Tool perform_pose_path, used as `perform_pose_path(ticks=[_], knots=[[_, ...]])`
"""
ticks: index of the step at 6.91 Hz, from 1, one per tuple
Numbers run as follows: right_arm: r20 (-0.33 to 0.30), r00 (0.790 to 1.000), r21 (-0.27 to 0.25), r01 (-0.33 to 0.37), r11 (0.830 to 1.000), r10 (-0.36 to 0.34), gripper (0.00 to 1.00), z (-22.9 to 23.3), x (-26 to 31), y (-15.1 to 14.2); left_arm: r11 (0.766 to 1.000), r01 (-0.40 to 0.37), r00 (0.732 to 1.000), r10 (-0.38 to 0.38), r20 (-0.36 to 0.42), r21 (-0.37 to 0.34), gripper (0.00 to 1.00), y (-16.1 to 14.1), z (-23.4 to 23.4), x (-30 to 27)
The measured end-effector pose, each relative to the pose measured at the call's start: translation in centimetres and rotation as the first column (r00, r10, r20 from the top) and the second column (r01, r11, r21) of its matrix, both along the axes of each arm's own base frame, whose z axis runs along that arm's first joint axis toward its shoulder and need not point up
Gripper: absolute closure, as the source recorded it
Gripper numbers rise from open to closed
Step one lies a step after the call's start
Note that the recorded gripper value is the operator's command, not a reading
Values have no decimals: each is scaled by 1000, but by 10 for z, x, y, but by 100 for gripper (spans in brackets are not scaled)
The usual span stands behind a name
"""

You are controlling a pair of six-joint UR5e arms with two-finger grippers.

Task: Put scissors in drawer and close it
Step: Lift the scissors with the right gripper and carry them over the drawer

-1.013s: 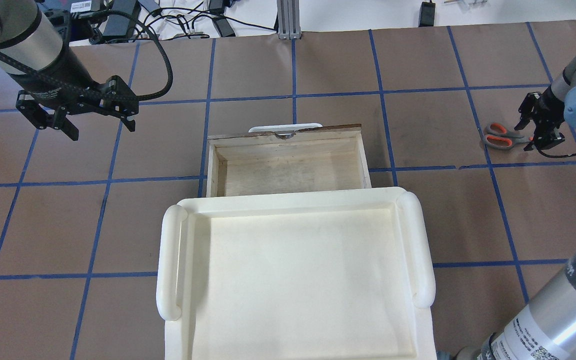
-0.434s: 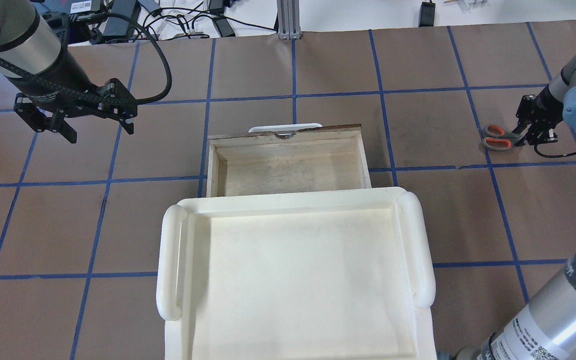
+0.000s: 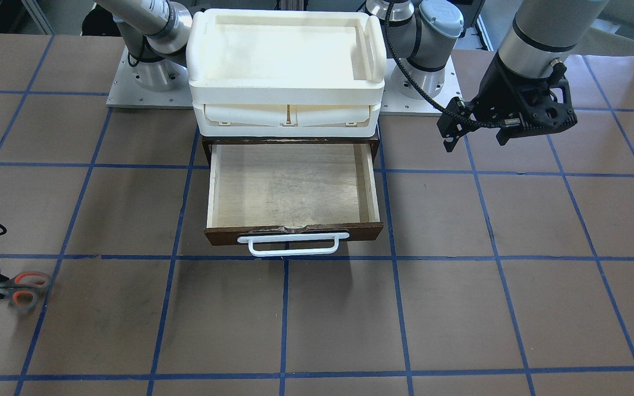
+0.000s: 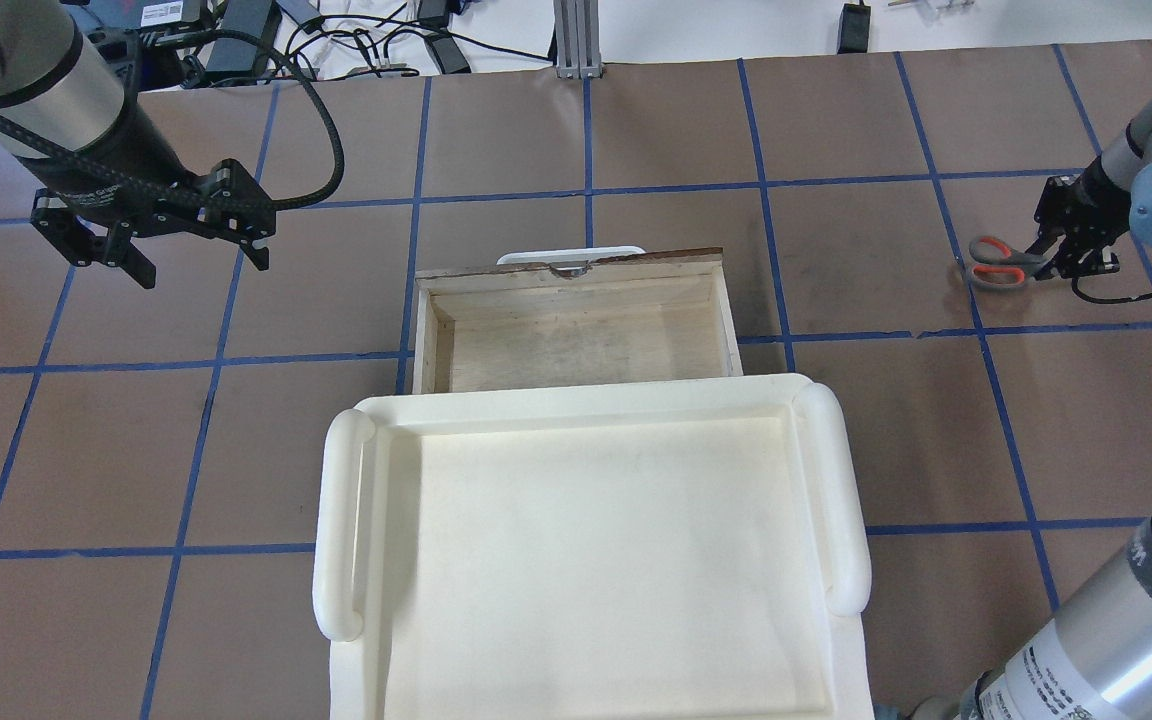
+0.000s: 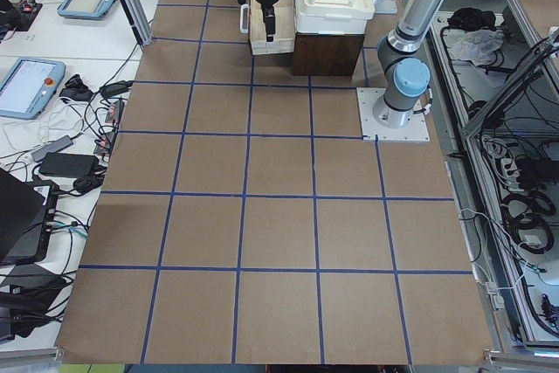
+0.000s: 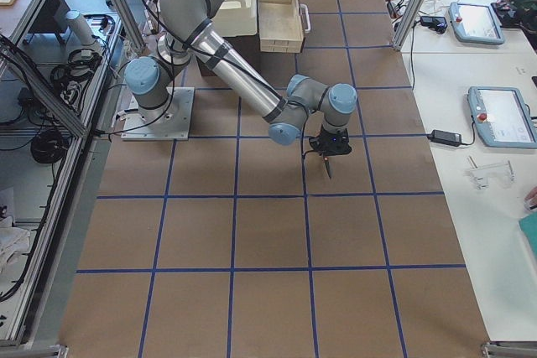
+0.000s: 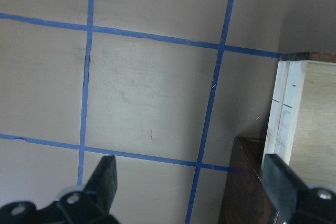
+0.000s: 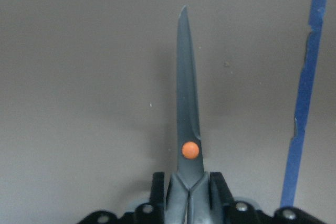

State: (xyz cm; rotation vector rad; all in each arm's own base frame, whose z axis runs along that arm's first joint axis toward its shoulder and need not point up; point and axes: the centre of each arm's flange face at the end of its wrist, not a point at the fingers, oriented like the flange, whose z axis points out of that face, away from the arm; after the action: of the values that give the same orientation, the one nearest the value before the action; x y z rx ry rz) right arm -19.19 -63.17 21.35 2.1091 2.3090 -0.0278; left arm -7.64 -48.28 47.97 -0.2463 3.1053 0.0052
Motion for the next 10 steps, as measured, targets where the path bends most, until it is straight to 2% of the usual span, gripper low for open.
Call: perform_pose_path(ticks=[2,3,5,6,8,10], knots=[[2,1000,5,-3,1000,3,100,58,42,9,1000,-1,1000,1,0,1,0,0,-1,0],[8,1000,17,17,1000,-17,100,81,71,14,1000,-1,1000,1,0,1,0,0,-1,0],[14,1000,35,9,999,-9,100,123,142,28,1000,-1,1000,1,1,-2,0,1,1,0],[19,1000,41,-10,999,9,100,145,190,40,1000,-1,1000,1,4,-2,0,1,1,1],[20,999,8,-47,999,47,100,179,314,67,1000,-3,1000,3,13,-1,0,1,1,3],[30,999,-20,-11,1000,11,100,191,422,102,1000,-4,1000,5,12,-4,0,1,2,3]])
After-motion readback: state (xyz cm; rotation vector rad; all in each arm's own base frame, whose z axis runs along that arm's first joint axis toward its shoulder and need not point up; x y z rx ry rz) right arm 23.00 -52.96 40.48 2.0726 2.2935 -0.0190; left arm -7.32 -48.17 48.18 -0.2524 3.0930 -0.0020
